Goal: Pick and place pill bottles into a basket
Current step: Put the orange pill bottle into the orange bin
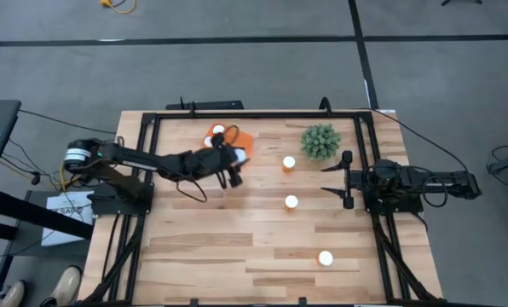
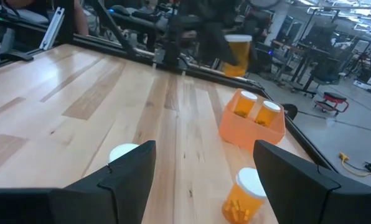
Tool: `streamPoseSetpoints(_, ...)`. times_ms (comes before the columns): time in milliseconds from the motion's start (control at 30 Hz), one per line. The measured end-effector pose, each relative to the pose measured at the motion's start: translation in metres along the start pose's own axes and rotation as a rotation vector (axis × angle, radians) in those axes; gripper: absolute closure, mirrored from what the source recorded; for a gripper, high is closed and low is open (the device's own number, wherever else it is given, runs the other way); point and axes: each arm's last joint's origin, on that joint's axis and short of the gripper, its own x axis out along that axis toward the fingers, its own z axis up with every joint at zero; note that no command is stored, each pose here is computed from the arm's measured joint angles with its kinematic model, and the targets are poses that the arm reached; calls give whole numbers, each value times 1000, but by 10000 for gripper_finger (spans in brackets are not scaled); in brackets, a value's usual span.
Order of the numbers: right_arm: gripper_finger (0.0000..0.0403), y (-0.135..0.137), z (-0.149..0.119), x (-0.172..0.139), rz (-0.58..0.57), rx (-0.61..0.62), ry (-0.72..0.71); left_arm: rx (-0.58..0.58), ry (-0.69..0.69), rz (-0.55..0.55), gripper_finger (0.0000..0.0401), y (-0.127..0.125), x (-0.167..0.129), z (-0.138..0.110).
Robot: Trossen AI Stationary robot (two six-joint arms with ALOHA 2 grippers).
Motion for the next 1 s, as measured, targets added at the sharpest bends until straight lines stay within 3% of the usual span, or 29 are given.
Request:
streamPoseSetpoints(167, 138, 0, 0, 0, 0, 0, 1, -64, 17, 63, 230, 25, -2, -24)
streamPoseSetpoints(467, 138, 0, 0, 0, -1, 0, 1, -158, -10, 139, 230, 56, 2, -42)
streamPoseSetpoints(1000, 138, 0, 0, 0, -1, 0, 2, -226, 136, 158, 230, 71, 31, -84)
